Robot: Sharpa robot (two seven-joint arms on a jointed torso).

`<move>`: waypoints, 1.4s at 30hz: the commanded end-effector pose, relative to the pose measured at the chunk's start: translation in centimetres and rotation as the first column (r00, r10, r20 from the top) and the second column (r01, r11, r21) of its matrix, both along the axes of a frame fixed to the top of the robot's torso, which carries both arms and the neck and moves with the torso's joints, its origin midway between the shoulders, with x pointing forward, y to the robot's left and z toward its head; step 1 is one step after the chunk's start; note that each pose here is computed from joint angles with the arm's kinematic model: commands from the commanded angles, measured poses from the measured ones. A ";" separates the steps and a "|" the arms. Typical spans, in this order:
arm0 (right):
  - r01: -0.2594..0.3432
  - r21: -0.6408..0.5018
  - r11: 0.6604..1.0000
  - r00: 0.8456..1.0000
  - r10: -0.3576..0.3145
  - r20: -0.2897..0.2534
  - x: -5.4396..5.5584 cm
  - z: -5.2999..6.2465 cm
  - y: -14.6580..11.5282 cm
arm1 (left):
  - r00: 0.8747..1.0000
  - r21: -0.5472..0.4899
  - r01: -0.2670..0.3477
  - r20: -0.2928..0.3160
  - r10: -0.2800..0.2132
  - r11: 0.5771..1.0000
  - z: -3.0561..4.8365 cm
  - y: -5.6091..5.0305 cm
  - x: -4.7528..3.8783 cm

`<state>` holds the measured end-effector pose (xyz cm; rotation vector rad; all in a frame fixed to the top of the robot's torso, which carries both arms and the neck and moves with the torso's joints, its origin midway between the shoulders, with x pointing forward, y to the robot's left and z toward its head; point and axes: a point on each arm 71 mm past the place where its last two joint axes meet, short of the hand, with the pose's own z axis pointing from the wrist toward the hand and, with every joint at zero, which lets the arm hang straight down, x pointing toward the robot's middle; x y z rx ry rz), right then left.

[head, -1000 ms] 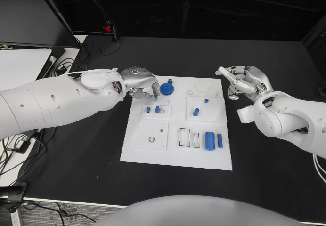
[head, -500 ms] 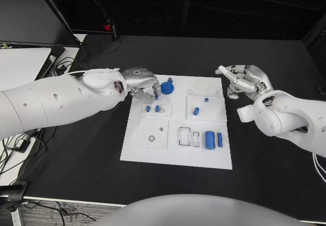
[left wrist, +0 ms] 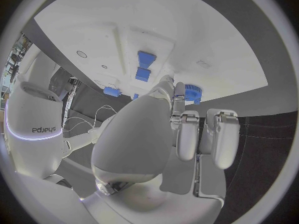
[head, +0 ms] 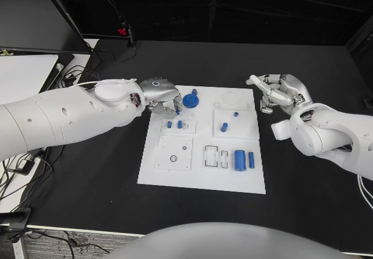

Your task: Assemble the parts on the task board

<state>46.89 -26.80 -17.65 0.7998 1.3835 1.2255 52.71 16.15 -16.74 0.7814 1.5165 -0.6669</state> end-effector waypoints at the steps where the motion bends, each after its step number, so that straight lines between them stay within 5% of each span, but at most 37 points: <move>1: -0.008 0.005 1.000 1.000 0.008 0.004 0.0 0.1 0.1 | 1.000 0.009 -0.001 -0.009 0.001 1.000 -0.05 0.0 0.06; 42: -0.009 0.005 1.000 1.000 0.009 0.003 0.0 0.1 0.1 | 0.998 0.049 -0.031 -0.047 0.033 0.998 -0.74 0.2 0.70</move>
